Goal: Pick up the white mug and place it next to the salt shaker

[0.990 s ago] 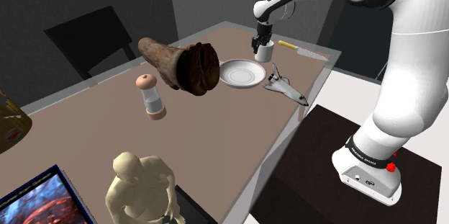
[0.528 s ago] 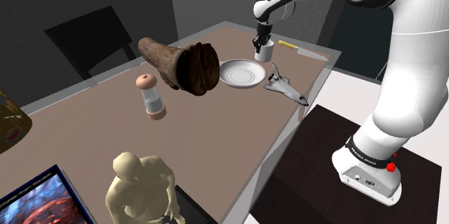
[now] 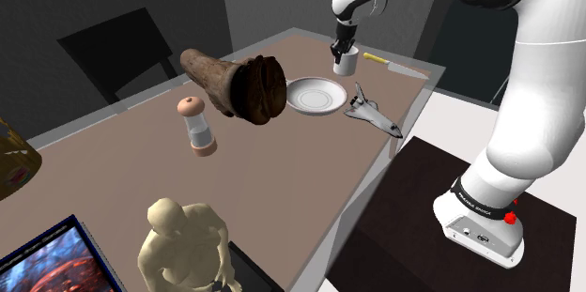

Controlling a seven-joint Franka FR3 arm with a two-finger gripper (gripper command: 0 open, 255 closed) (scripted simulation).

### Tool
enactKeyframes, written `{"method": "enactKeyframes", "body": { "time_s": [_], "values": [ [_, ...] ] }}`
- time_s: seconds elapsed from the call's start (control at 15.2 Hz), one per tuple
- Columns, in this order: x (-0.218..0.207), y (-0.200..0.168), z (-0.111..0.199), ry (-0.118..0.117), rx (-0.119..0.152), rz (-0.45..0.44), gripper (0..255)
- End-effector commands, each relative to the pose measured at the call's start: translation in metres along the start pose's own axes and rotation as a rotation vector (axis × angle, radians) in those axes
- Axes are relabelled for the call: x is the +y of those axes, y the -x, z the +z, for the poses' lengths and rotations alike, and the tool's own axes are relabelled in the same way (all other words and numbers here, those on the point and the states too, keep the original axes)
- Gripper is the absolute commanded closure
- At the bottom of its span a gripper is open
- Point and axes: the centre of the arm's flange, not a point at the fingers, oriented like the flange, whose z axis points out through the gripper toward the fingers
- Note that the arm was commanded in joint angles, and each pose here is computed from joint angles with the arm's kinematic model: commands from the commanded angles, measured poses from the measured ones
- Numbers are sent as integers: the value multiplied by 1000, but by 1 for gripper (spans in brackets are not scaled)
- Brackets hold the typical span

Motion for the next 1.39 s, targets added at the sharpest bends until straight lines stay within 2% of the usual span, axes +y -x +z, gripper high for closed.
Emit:
{"method": "enactKeyframes", "body": {
  "time_s": [0.0, 1.32],
  "values": [
    [0, -1, -10, 0, 0, 0, 255],
    [2, -13, -115, 0, 0, 0, 255]
  ]
}}
